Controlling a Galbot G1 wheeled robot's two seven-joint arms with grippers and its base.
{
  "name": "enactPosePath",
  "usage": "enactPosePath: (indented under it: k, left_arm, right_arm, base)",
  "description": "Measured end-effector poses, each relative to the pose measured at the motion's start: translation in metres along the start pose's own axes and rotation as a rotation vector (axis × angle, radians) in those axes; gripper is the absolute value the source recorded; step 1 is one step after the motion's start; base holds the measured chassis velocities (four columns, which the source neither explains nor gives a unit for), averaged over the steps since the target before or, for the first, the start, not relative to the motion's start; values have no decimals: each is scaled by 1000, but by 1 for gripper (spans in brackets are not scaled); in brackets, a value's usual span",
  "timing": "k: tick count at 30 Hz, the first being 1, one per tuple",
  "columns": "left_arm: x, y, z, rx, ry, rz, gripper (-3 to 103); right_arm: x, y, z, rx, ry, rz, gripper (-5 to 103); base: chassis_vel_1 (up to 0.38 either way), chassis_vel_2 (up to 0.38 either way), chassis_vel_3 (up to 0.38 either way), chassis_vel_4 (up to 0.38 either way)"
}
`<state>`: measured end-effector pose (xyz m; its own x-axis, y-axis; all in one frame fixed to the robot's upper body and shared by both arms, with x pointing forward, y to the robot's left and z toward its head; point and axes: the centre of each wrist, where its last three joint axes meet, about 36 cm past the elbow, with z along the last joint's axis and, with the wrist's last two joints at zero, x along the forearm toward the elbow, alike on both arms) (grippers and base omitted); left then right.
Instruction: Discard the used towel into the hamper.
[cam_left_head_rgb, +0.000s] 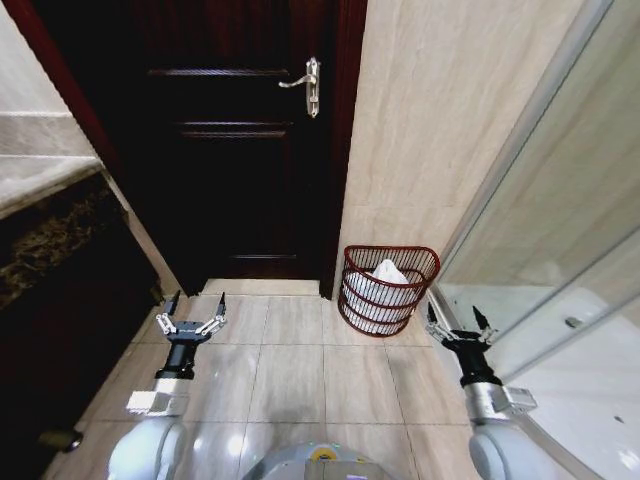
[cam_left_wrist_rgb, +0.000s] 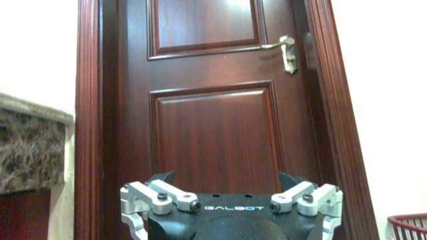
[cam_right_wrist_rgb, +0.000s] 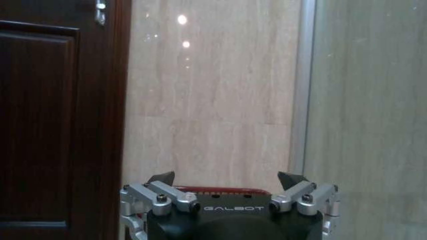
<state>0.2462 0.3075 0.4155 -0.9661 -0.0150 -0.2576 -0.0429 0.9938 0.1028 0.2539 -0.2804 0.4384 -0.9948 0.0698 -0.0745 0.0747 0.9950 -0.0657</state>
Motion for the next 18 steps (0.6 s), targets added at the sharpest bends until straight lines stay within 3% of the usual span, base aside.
enactPosePath:
  k: [18]
  left_arm:
    - [-1, -3, -4, 22, -14, -7, 100]
  right_arm:
    - [-5, 17, -11, -15, -13, -6, 100]
  base:
    - [40, -38, -33, 36]
